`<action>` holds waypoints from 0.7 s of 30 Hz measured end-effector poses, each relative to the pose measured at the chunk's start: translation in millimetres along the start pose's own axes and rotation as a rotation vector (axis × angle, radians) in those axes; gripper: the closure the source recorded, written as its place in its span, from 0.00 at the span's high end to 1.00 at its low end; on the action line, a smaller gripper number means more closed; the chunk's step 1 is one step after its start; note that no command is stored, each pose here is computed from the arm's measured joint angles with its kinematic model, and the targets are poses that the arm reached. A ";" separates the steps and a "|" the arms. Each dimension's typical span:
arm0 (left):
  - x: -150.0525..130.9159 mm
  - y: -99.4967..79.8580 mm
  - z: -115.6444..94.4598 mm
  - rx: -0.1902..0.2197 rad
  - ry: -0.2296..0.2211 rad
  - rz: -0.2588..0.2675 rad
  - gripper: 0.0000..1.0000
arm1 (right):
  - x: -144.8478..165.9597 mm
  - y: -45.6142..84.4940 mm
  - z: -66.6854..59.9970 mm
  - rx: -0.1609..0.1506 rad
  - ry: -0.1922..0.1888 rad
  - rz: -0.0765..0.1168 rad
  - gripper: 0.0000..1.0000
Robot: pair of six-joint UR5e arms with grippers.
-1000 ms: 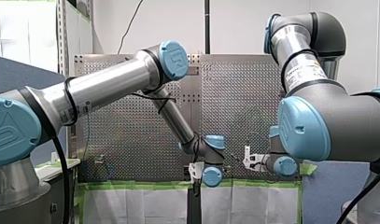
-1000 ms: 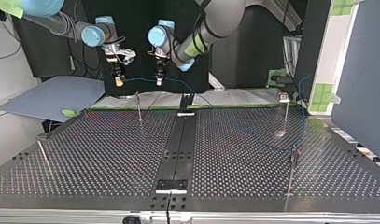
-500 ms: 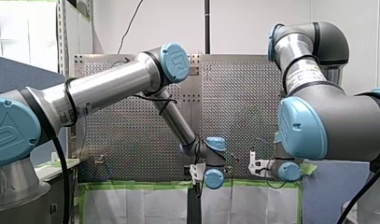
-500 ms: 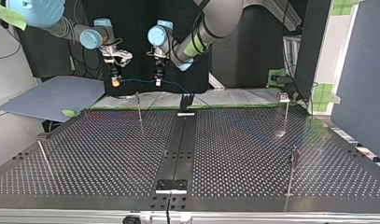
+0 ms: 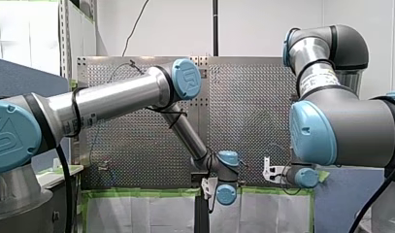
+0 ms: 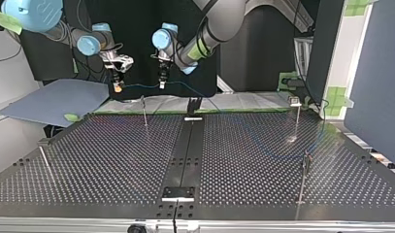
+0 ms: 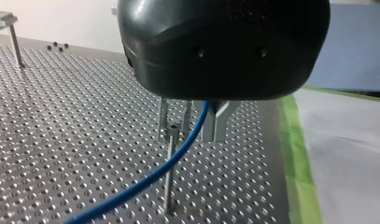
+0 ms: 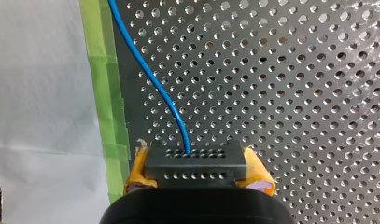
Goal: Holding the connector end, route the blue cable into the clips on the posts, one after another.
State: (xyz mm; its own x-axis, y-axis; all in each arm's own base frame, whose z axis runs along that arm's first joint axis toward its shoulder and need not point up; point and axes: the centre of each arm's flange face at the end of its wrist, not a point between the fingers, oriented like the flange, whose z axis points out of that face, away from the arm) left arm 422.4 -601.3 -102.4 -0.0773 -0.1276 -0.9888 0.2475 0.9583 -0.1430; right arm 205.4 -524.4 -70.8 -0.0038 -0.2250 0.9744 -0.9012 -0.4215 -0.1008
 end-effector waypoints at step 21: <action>-5.1 -31.3 39.5 0.069 -0.036 -0.037 0.00 | 11.8 39.3 5.0 0.027 0.022 0.070 0.00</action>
State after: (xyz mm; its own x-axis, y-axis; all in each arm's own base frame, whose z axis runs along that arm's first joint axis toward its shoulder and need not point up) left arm 453.2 -640.7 -94.5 -0.0528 -0.1732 -0.9835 0.3114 0.9329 -0.1810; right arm 172.2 -548.0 -64.3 -0.0763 -0.2359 0.9688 -0.8865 -0.4287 -0.1742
